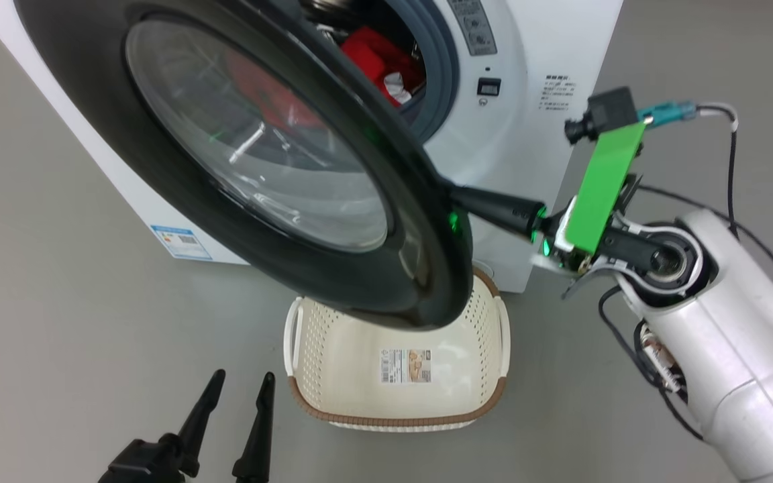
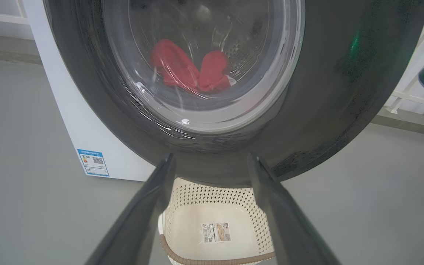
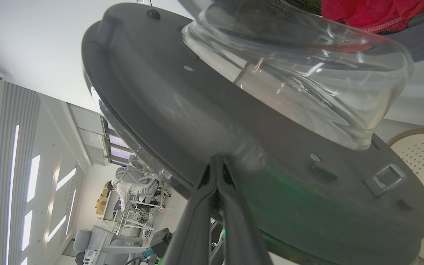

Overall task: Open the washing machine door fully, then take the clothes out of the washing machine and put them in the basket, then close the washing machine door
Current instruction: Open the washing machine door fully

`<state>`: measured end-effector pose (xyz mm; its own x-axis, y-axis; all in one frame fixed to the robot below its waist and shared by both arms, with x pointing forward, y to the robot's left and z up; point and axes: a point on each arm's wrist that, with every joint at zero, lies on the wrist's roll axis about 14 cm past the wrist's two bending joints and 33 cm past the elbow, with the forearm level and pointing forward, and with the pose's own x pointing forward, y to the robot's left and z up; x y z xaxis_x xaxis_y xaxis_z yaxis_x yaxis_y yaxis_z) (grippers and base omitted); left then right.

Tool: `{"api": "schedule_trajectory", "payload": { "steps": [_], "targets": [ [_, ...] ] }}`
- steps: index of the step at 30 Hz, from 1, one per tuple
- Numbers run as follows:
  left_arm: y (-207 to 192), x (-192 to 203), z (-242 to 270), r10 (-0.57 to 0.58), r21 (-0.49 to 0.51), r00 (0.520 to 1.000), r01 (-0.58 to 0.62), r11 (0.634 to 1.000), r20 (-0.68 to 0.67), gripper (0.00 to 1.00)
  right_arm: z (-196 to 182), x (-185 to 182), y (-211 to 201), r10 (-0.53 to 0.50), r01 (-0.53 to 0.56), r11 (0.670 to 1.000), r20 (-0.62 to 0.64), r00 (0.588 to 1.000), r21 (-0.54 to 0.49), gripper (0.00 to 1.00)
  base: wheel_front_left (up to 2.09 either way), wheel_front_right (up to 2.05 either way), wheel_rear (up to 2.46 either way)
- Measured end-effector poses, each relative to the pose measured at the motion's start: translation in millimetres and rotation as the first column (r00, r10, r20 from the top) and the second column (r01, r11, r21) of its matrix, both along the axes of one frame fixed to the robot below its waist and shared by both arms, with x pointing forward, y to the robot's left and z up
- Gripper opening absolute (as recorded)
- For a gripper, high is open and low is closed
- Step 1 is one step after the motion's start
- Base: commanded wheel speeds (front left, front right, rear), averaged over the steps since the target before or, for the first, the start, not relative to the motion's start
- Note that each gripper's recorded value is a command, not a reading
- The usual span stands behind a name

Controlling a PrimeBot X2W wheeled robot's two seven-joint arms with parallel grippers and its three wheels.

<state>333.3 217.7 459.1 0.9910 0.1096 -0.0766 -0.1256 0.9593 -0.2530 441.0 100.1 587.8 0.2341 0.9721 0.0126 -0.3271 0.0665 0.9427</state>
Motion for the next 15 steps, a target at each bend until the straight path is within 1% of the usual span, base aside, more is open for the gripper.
{"api": "schedule_trajectory", "payload": {
  "steps": [7,15],
  "targets": [
    [2.1,-8.4,4.9,0.012,-0.004,1.000,-0.012,1.000,0.018,1.00,1.0,-16.8,4.3,0.015,-0.015,1.000,-0.013,1.000,0.011,0.00,0.00,0.00,0.00],
    [6.1,-13.5,8.4,0.026,0.001,0.999,-0.026,1.000,0.029,1.00,4.0,-34.6,14.4,0.077,-0.077,0.997,-0.012,0.997,0.018,0.00,0.00,0.00,0.00]
  ]
}}
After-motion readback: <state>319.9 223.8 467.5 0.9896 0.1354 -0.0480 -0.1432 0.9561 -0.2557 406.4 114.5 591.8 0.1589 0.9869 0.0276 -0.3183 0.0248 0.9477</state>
